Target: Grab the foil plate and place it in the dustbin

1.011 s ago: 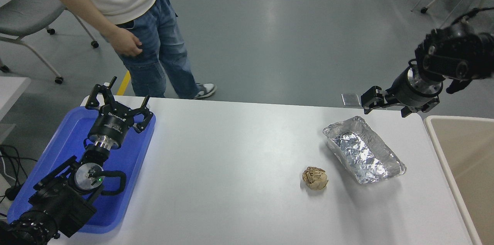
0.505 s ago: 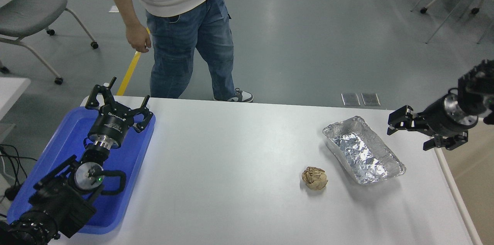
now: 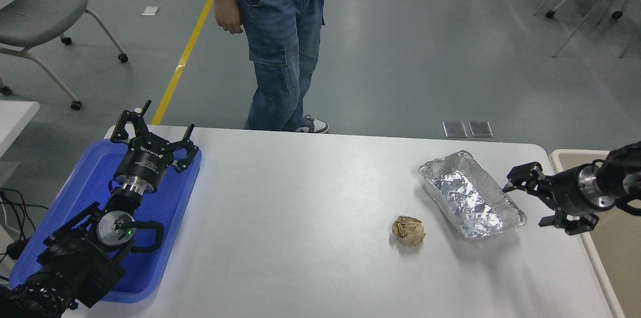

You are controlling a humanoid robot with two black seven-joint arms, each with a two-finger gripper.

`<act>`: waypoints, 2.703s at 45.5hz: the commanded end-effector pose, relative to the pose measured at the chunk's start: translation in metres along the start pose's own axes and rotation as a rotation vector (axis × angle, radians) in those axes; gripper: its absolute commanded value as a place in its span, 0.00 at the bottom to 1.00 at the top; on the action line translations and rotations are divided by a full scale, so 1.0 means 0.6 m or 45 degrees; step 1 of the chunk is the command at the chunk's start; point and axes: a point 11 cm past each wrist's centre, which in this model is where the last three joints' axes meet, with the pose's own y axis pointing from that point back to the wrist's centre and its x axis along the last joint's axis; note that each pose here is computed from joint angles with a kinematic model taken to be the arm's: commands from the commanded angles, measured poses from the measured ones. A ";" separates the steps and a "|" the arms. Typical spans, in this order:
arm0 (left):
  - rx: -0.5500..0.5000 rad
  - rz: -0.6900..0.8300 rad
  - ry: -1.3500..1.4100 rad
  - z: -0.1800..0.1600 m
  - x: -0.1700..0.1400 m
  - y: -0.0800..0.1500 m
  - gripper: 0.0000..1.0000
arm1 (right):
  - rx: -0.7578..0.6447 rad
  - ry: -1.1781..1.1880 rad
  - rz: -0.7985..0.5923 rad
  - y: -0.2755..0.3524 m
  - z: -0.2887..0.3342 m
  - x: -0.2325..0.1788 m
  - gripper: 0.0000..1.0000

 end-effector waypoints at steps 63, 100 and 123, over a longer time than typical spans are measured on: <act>0.000 0.001 0.000 0.000 0.000 0.000 1.00 | -0.016 -0.054 0.306 -0.140 0.057 -0.106 0.21; 0.000 0.001 0.000 0.000 0.000 0.000 1.00 | 0.069 -0.091 0.398 -0.066 0.016 -0.012 0.00; 0.000 -0.001 0.000 0.000 0.000 0.000 1.00 | 0.081 0.083 0.299 0.135 -0.068 0.069 0.00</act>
